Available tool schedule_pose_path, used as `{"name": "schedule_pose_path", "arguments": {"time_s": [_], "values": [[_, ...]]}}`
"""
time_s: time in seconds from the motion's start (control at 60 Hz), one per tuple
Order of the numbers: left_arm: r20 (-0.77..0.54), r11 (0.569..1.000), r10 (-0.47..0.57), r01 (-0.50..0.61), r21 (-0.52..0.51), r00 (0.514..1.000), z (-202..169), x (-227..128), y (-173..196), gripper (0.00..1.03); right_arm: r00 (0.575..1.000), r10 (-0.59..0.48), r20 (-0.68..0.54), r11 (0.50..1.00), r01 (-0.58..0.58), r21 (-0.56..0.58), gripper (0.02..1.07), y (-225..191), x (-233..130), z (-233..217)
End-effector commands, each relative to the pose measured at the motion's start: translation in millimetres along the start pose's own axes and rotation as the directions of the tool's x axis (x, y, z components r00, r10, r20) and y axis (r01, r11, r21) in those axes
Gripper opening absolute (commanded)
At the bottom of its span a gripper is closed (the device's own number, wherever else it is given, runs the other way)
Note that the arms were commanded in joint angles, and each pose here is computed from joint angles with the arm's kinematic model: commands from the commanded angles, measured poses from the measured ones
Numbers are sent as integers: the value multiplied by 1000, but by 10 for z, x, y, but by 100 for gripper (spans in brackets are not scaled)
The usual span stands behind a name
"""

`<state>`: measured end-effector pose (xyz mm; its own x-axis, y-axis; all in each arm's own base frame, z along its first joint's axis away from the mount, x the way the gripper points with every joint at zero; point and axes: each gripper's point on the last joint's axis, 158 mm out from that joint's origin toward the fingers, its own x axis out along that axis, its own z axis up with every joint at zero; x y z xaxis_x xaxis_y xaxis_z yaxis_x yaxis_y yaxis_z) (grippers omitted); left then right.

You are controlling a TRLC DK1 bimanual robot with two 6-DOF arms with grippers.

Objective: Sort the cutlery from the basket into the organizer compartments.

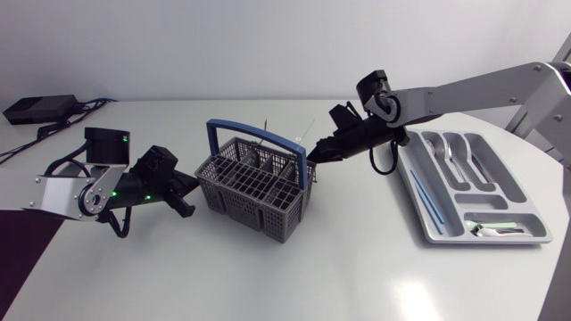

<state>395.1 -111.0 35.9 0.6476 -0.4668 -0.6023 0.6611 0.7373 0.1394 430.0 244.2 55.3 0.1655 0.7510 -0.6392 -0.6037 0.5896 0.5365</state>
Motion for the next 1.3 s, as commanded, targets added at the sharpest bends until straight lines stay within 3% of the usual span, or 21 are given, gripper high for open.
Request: {"name": "schedule_pose_path", "arguments": {"time_s": [0.0,0.567,0.767,0.933,1.1,1.283], "values": [[29,1000,-26,26,6,999,135,69,-47,4,999,34,-34,999,-34,0,7,200,-36,-191],[83,990,-133,129,54,988,782,374,-494,4,994,30,-107,999,-25,45,7,490,-494,-1094],[61,993,-113,111,36,992,723,225,-398,4,996,3,-89,997,3,75,7,359,-648,-1183],[42,991,-125,123,44,991,625,5,-535,4,994,5,-110,996,5,91,7,335,-713,-1339],[20,981,-183,181,72,983,614,123,-789,4,990,52,-129,995,-41,91,7,520,-677,-1397],[6,978,-197,196,70,980,631,321,-781,4,988,78,-135,994,-66,89,7,588,-627,-1364]]}}
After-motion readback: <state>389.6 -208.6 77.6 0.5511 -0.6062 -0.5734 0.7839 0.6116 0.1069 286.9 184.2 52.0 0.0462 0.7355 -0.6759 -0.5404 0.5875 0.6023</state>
